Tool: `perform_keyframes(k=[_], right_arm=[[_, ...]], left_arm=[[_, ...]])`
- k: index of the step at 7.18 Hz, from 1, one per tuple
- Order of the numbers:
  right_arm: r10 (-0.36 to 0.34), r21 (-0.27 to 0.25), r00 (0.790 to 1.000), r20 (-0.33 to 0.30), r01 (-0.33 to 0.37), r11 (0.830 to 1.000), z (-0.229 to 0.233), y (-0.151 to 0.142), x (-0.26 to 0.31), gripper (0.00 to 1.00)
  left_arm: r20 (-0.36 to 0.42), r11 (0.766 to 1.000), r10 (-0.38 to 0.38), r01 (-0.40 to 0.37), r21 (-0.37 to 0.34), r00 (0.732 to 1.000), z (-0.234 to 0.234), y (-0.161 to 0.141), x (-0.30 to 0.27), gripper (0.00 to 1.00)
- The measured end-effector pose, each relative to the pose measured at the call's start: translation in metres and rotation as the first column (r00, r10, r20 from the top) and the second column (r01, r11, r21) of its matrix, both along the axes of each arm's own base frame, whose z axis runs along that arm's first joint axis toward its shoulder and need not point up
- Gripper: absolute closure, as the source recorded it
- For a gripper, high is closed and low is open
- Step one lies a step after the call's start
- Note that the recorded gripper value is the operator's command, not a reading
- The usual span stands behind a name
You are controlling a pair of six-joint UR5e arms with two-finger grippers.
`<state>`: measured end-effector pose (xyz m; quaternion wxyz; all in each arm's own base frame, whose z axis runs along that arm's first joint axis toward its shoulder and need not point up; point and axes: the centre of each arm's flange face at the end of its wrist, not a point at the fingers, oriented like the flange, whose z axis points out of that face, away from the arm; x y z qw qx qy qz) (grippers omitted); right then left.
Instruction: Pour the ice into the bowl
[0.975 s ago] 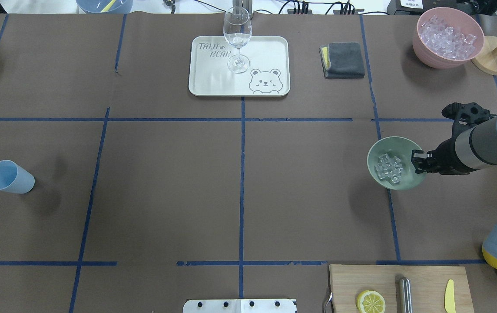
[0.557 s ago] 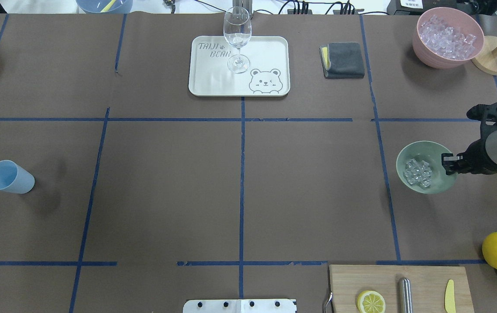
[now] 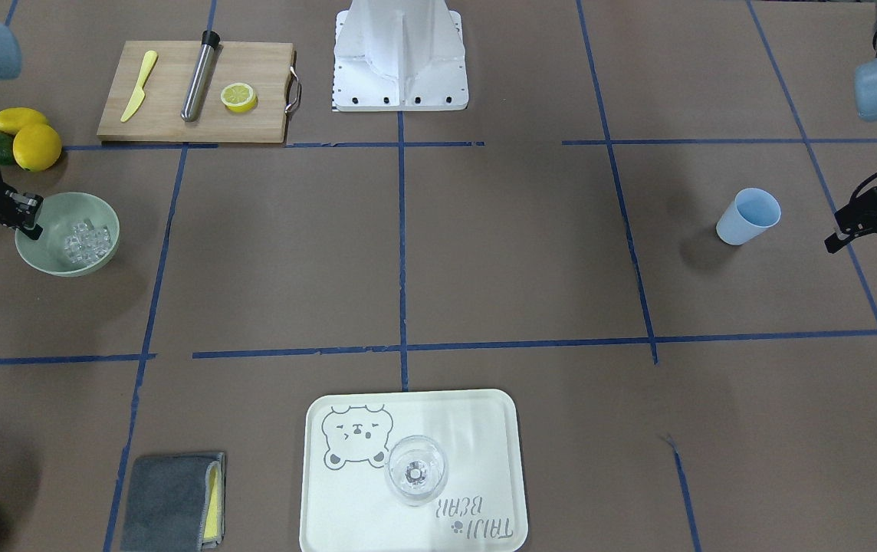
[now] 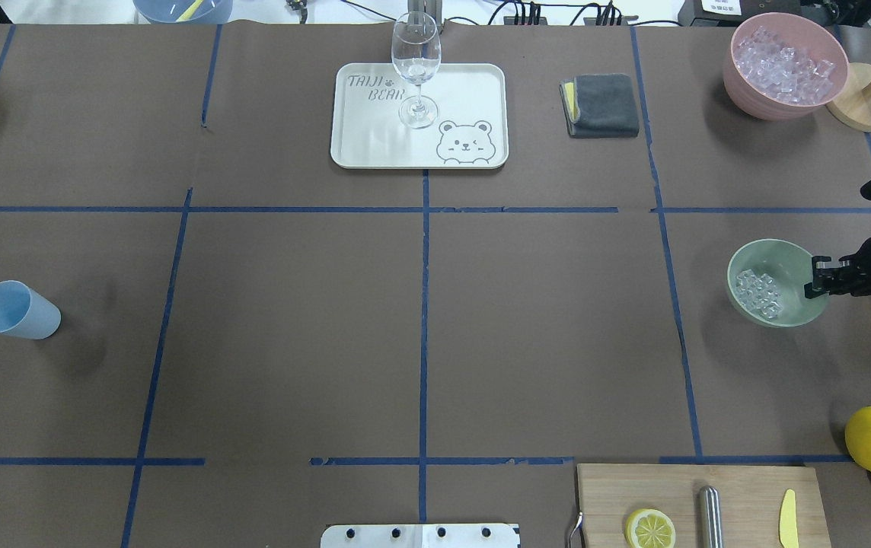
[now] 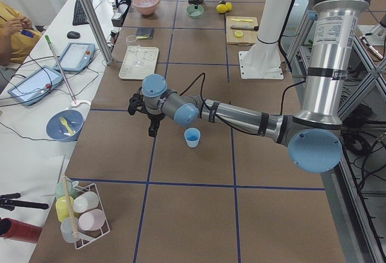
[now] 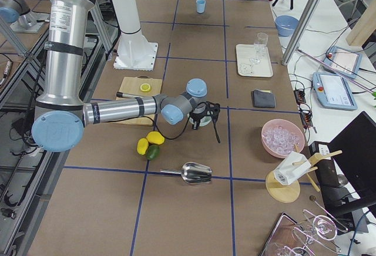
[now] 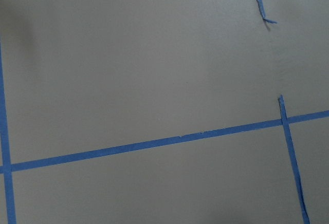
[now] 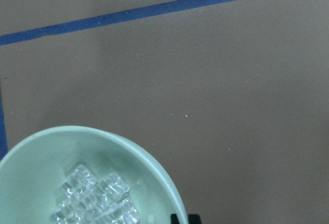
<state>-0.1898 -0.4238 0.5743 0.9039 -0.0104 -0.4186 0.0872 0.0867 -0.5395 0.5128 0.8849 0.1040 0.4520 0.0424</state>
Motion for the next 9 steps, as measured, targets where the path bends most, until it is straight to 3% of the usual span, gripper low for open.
perform_keyframes(k=[1,2,3,4,6,9], right_arm=[[-0.002,-0.007,1.0,0.015,0.003,1.0,0.008,0.0,0.002,0.75],[-0.006,-0.017,1.0,0.02,0.006,1.0,0.014,0.0,0.002,0.7],[-0.01,-0.028,1.0,0.019,0.01,1.0,0.02,0.0,0.002,0.71],[-0.013,-0.039,1.0,0.019,0.014,0.999,0.025,-0.001,0.001,0.02],[-0.01,-0.048,0.999,0.039,0.012,0.999,0.025,-0.003,0.007,0.0],[0.075,-0.044,0.99,0.12,-0.07,0.997,0.009,-0.02,0.077,0.0]], left_arm=[[-0.001,1.0,-0.001,0.001,0.005,1.0,-0.003,0.0,0.0,0.0],[-0.002,1.0,-0.001,0.001,0.008,1.0,-0.004,0.001,-0.001,0.0],[-0.003,1.0,-0.002,0.002,0.009,1.0,-0.005,0.001,-0.001,0.0],[-0.003,1.0,-0.002,0.002,0.01,1.0,-0.005,0.002,-0.002,0.0],[-0.005,1.0,-0.003,0.003,0.015,1.0,-0.008,0.003,-0.003,0.0],[-0.003,1.0,-0.005,0.005,0.014,1.0,-0.006,0.008,-0.005,0.0]])
